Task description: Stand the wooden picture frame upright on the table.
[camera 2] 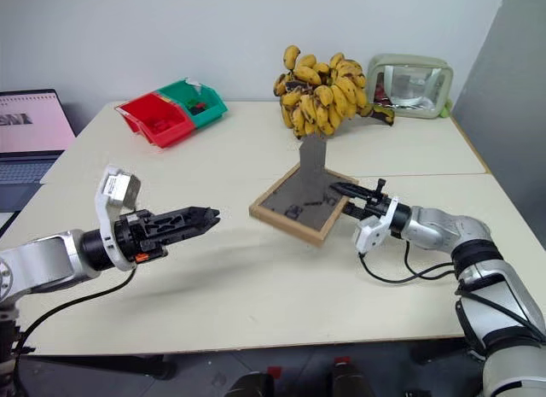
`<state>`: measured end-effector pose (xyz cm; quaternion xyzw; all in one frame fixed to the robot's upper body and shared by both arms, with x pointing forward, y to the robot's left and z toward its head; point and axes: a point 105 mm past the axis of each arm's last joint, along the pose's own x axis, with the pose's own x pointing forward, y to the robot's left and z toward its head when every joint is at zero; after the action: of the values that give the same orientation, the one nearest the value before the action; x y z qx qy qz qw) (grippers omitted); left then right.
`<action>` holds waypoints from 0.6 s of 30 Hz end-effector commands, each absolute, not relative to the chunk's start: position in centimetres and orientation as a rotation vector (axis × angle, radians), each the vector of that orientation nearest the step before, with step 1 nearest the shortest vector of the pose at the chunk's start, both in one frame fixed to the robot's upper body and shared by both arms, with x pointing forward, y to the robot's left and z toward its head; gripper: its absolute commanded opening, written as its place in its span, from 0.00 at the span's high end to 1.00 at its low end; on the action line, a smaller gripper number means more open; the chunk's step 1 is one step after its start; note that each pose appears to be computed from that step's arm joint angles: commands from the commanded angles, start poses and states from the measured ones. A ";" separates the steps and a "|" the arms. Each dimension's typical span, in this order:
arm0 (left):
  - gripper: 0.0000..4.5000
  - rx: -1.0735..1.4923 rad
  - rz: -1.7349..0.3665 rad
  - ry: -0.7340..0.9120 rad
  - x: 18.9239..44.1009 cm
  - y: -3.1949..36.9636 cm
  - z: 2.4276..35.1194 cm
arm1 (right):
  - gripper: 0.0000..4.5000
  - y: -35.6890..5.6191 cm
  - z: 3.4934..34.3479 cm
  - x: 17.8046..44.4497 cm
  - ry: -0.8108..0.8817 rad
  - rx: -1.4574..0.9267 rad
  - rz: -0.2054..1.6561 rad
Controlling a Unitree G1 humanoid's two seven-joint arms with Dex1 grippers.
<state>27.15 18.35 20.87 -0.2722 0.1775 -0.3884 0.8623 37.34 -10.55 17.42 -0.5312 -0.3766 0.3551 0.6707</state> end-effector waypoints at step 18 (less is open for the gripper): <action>0.00 0.205 -0.538 0.015 25.7 16.6 18.2 | 0.71 -1.7 14.6 40.5 0.076 0.155 1.235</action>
<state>26.03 17.11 17.24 0.0869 0.0304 -0.2607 0.9610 40.72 -2.31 14.67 0.0457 0.0387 0.5747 0.8162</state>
